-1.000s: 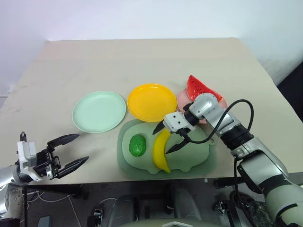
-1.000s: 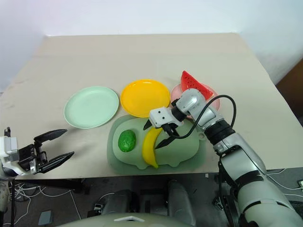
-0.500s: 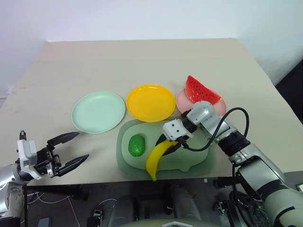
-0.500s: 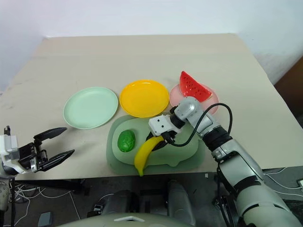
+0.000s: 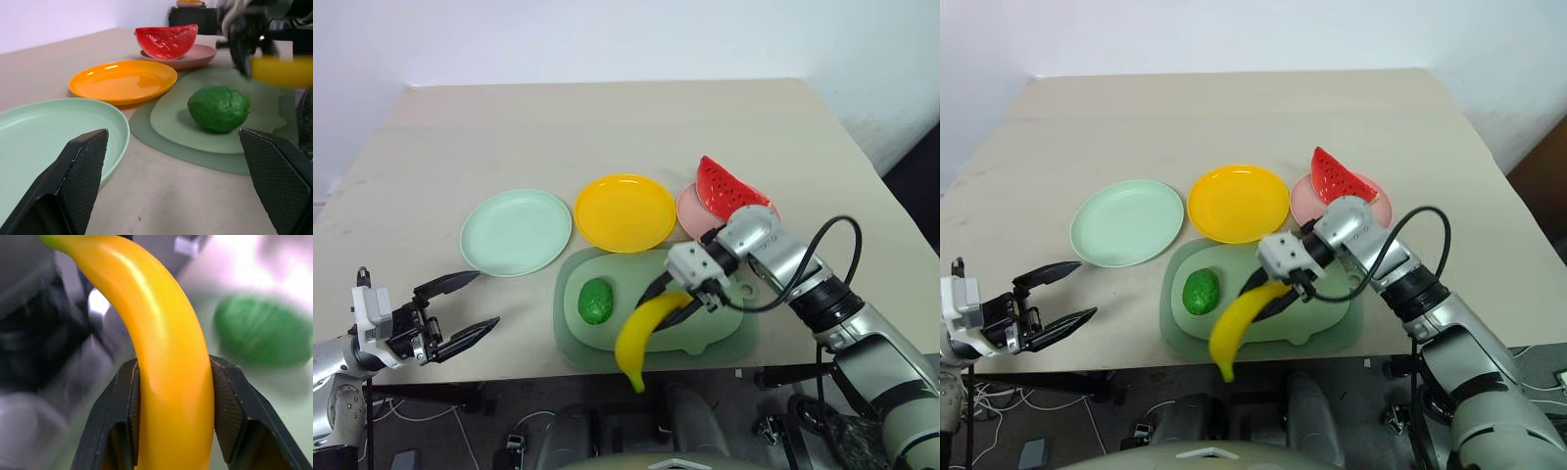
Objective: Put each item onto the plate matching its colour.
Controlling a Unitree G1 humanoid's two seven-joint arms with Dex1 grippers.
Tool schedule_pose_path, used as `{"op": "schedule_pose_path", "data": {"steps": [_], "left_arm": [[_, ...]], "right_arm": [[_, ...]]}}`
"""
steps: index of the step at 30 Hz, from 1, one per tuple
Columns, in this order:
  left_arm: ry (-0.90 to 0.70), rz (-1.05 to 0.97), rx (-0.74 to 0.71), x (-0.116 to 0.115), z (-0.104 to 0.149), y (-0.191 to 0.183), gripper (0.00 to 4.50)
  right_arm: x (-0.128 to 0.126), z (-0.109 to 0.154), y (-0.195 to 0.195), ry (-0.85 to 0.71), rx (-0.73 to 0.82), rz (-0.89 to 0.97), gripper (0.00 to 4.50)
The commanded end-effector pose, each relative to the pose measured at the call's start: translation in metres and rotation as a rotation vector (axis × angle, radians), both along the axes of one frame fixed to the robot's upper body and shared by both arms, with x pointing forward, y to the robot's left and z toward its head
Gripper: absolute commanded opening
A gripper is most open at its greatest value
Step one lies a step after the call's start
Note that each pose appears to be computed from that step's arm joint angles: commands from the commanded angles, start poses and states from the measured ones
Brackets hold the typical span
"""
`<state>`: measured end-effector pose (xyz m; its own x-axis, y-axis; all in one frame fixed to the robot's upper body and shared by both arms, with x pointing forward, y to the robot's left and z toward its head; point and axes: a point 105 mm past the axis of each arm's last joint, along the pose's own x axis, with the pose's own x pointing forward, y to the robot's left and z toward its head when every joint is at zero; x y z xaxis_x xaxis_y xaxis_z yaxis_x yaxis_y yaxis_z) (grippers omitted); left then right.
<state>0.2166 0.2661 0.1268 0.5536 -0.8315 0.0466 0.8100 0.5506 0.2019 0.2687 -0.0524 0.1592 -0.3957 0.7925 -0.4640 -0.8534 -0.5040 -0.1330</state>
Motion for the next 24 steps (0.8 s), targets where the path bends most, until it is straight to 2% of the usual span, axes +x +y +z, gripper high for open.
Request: {"op": "schedule_pose_path", "data": {"steps": [1, 5, 8, 10, 13, 17, 24], "left_arm": [[-0.031, -0.005, 0.007, -0.001, 0.008, 0.000, 4.50], [-0.038, -0.007, 0.005, -0.002, 0.011, 0.002, 4.50], [-0.043, -0.007, 0.003, -0.003, 0.014, 0.003, 4.50], [-0.046, -0.003, -0.004, -0.005, 0.015, 0.004, 4.50], [-0.052, 0.005, -0.009, -0.007, 0.017, 0.006, 4.50], [-0.053, 0.008, -0.005, -0.014, 0.020, 0.008, 4.50], [-0.047, 0.020, 0.002, -0.029, 0.026, 0.018, 4.50]], "right_arm": [[0.000, 0.043, 0.011, 0.061, 0.122, -0.010, 1.59], [0.024, 0.054, 0.021, 0.095, 0.155, -0.151, 1.59], [0.062, 0.051, 0.027, 0.148, 0.122, -0.365, 1.59], [0.097, 0.043, 0.028, 0.112, 0.118, -0.563, 1.59], [0.127, 0.037, 0.027, 0.073, 0.129, -0.729, 1.59], [0.150, 0.029, 0.020, 0.047, 0.113, -0.882, 1.59], [0.169, 0.011, 0.008, -0.071, 0.041, -1.022, 1.59]]}}
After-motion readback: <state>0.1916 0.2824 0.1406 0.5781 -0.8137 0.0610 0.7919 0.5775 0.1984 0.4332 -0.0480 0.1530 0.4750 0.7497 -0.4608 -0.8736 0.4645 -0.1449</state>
